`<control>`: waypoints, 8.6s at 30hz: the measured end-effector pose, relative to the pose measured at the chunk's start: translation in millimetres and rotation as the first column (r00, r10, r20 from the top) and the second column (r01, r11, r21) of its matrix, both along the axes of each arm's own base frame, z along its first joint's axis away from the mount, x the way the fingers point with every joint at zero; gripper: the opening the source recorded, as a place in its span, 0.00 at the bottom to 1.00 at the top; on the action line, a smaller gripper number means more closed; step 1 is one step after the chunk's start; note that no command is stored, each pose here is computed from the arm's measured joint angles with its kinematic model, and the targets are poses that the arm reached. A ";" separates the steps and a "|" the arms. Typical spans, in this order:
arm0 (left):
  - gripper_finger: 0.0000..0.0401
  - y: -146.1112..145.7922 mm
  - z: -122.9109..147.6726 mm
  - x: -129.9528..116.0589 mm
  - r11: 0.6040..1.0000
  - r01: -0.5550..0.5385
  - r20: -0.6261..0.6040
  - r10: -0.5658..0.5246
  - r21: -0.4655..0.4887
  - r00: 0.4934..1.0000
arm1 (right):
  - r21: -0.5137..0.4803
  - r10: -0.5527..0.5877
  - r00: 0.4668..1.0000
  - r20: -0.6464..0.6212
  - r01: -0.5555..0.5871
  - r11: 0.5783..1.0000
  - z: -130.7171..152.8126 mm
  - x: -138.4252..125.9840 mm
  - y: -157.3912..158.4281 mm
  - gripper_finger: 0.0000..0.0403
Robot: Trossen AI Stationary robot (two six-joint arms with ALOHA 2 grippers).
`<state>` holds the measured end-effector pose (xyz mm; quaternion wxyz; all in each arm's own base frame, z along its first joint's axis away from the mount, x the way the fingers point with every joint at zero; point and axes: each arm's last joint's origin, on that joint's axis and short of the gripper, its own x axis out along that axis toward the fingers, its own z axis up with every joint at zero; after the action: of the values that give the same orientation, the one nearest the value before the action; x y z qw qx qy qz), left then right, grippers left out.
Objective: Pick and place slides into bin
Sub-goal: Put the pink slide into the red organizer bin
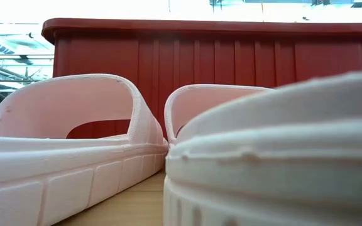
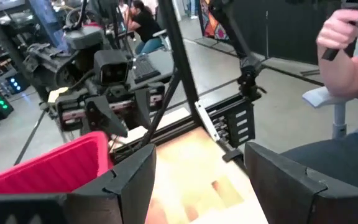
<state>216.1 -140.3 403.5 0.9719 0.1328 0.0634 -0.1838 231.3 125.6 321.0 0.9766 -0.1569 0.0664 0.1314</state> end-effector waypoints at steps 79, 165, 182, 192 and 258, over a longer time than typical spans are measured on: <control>0.62 -128.2 -31.2 -35.4 0.985 0.070 0.058 -0.061 -0.158 0.996 | -0.164 -0.250 0.755 -0.606 0.189 0.968 -123.5 93.2 119.4 0.43; 0.62 -127.5 -32.7 -35.5 0.987 0.056 0.045 -0.050 -0.150 0.998 | -0.089 -0.328 0.678 -0.658 0.362 0.928 -104.1 88.8 96.4 0.00; 0.62 -127.5 -32.5 -35.5 0.987 0.056 0.045 -0.050 -0.149 0.998 | 0.027 -0.153 0.848 -0.507 0.192 0.981 -73.8 80.0 125.7 0.00; 0.62 -127.5 -32.5 -35.5 0.989 0.058 0.050 -0.052 -0.139 0.997 | 0.069 -0.045 0.910 -0.413 0.080 0.994 -60.3 84.1 132.1 0.00; 0.62 106.9 -2.4 -57.1 0.888 -0.446 0.212 0.459 -0.110 0.863 | -0.345 -0.376 0.915 -0.149 0.308 0.887 58.3 74.8 -72.7 0.00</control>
<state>159.0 -33.4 401.1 0.9918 0.1071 -0.0265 0.0645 306.1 52.9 379.3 0.9340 -0.2811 0.2167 -0.0401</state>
